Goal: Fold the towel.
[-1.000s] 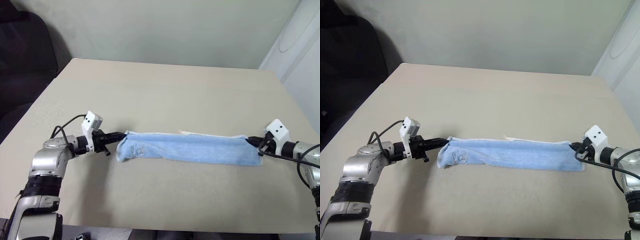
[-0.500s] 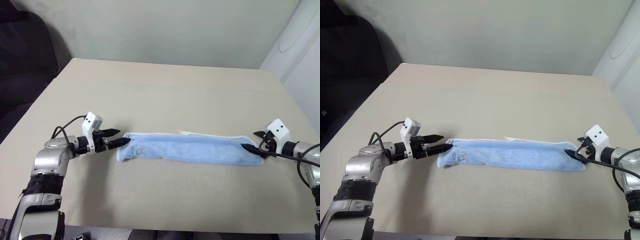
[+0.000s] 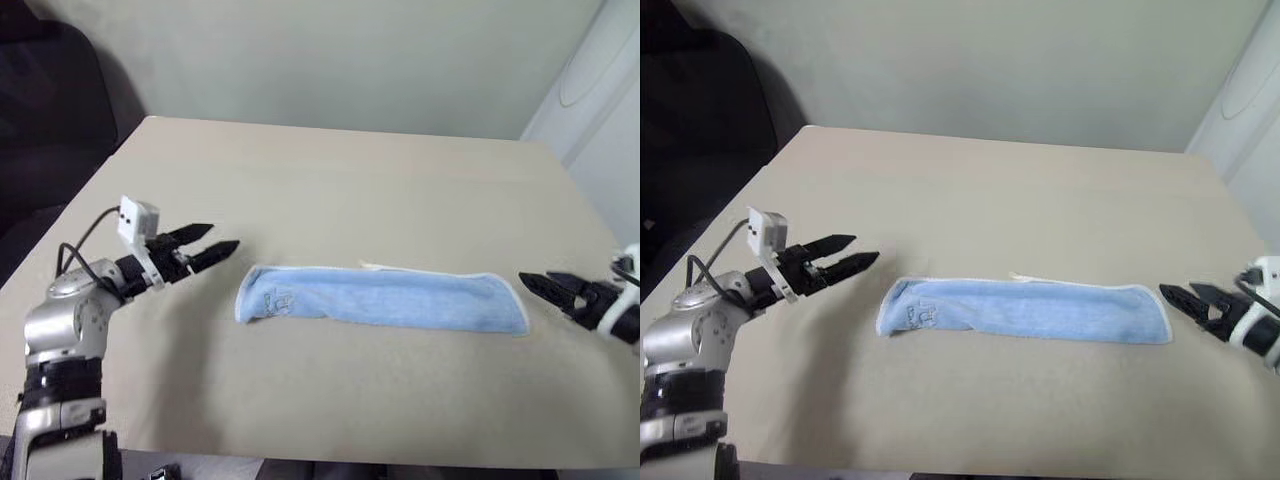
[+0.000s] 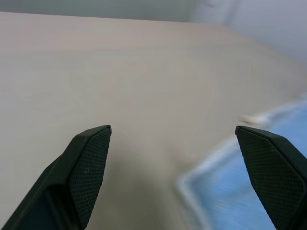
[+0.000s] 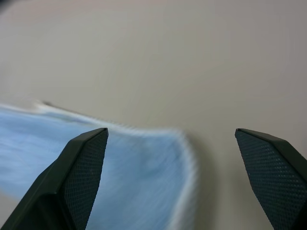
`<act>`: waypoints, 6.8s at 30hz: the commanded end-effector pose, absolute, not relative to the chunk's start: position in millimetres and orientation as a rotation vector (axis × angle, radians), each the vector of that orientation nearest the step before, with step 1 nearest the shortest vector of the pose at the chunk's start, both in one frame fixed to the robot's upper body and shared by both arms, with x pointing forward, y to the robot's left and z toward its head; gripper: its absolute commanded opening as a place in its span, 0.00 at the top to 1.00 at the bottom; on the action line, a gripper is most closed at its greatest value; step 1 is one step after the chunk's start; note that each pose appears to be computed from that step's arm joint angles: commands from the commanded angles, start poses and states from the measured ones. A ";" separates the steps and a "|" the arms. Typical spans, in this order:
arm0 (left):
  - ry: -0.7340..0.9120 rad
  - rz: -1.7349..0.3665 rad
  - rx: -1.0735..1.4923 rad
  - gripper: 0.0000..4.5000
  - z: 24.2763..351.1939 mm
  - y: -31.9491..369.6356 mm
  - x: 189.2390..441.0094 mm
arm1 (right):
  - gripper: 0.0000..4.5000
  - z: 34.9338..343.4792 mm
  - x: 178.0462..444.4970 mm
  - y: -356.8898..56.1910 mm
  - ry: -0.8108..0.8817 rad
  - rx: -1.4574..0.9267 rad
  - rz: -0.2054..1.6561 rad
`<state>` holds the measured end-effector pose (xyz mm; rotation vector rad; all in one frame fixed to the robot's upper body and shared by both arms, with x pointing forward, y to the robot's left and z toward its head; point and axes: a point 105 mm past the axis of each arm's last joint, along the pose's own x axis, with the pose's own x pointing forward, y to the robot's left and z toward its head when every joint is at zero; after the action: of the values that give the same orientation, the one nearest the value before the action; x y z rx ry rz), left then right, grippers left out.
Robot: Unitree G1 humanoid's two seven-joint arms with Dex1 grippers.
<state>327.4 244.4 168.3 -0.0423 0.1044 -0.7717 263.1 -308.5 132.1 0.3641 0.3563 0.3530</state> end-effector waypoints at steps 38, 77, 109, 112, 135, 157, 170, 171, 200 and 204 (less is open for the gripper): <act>0.066 -1.110 0.111 0.00 170.0 153.6 291.0 | 0.01 73.5 271.4 -262.6 0.385 0.983 0.178; 0.064 -1.086 0.092 0.00 163.3 150.9 295.5 | 1.00 177.4 270.8 -231.9 0.360 -0.015 0.599; 0.039 -1.070 0.070 0.00 161.7 145.4 295.9 | 0.43 122.1 271.1 -118.3 0.463 -0.155 0.964; 0.039 -1.073 0.071 0.00 161.8 145.0 296.2 | 0.19 133.9 269.0 -116.7 0.404 -0.121 0.974; 0.026 -1.021 0.048 0.00 165.8 154.3 305.3 | 0.95 95.8 329.6 -183.5 0.344 -0.202 0.662; 0.110 -0.753 -0.635 0.00 180.3 204.5 271.7 | 0.95 188.0 331.1 -159.8 -0.020 -0.192 0.743; 0.400 -0.415 -0.968 0.00 144.9 191.0 232.2 | 0.95 184.4 355.0 -139.4 -0.077 -0.167 0.753; 0.416 -0.406 -0.970 0.00 142.0 189.5 229.4 | 0.95 183.5 356.0 -137.8 -0.078 -0.164 0.756; 0.648 -0.209 -1.077 0.00 90.4 162.0 228.7 | 0.95 185.5 360.0 -143.7 -0.118 -0.161 0.700; 0.649 -0.194 -1.074 0.00 90.2 163.7 232.6 | 0.95 183.7 360.5 -139.3 -0.116 -0.160 0.706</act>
<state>233.6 161.4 94.8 -1.0804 0.6311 -0.2234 362.1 -139.8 167.7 -0.1354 -0.0519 0.7141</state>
